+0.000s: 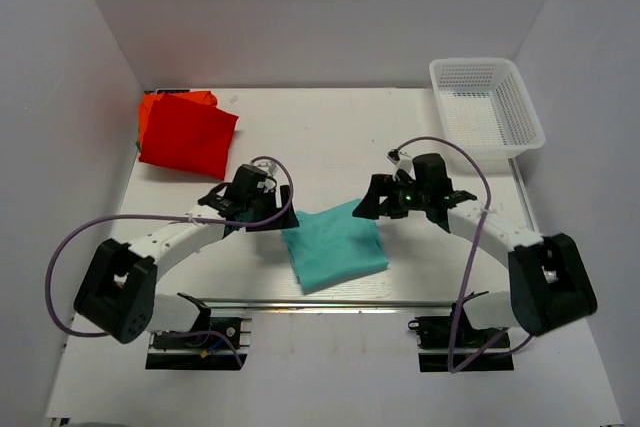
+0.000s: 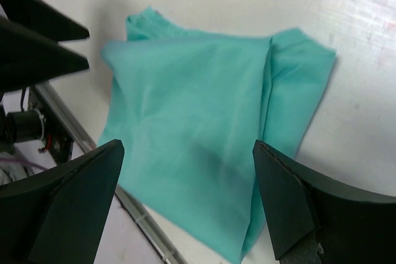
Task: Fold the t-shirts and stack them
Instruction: Fold the long partially folded tshirt into a neat square
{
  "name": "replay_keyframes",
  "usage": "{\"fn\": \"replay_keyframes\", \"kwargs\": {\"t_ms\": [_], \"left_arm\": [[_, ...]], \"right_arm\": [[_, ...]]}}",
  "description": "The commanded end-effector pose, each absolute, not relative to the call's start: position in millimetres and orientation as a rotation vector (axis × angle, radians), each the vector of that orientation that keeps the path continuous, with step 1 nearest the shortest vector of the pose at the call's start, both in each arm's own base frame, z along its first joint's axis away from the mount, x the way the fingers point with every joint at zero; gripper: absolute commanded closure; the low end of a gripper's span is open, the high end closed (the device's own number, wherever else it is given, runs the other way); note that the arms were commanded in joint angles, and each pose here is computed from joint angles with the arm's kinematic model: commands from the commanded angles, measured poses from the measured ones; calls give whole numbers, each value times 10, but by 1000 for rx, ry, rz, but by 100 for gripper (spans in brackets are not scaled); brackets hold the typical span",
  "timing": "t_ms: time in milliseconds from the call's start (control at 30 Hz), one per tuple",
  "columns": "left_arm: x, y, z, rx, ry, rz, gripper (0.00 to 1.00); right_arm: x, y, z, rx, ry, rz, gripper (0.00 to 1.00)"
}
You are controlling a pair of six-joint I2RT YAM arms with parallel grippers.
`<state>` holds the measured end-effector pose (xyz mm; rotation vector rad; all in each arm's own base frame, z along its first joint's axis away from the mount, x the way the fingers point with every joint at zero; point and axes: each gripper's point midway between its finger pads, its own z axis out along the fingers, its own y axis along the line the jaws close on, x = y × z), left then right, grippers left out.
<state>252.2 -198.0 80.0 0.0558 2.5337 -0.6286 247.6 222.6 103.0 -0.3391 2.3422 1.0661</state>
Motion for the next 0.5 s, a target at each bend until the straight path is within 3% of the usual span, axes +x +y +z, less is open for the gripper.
{"fn": "replay_keyframes", "kwargs": {"t_ms": [0, 100, 200, 233, 400, 467], "left_arm": [[2533, -1949, 623, 10, 2572, -594, 13], [2535, -2003, 451, 4, 2608, -612, 23], [2531, -2063, 373, 15, 2636, -640, 32], [2552, -2075, 344, 14, 2647, -635, 43], [2486, -2138, 320, 35, 2663, -696, 72], [2465, -2121, 316, 53, 2660, -692, 88]], "right_arm": [[2824, 2405, 1159, -387, 2267, 1088, 9], [2950, 2470, 1037, -401, 2290, 1102, 9], [3032, 2511, 902, -387, 2325, 1112, 19], [3069, 2533, 808, -382, 2356, 1121, 21], [2999, 2643, 698, -397, 2386, 1225, 31], [3006, 2651, 647, -392, 2395, 1231, 34]]}}
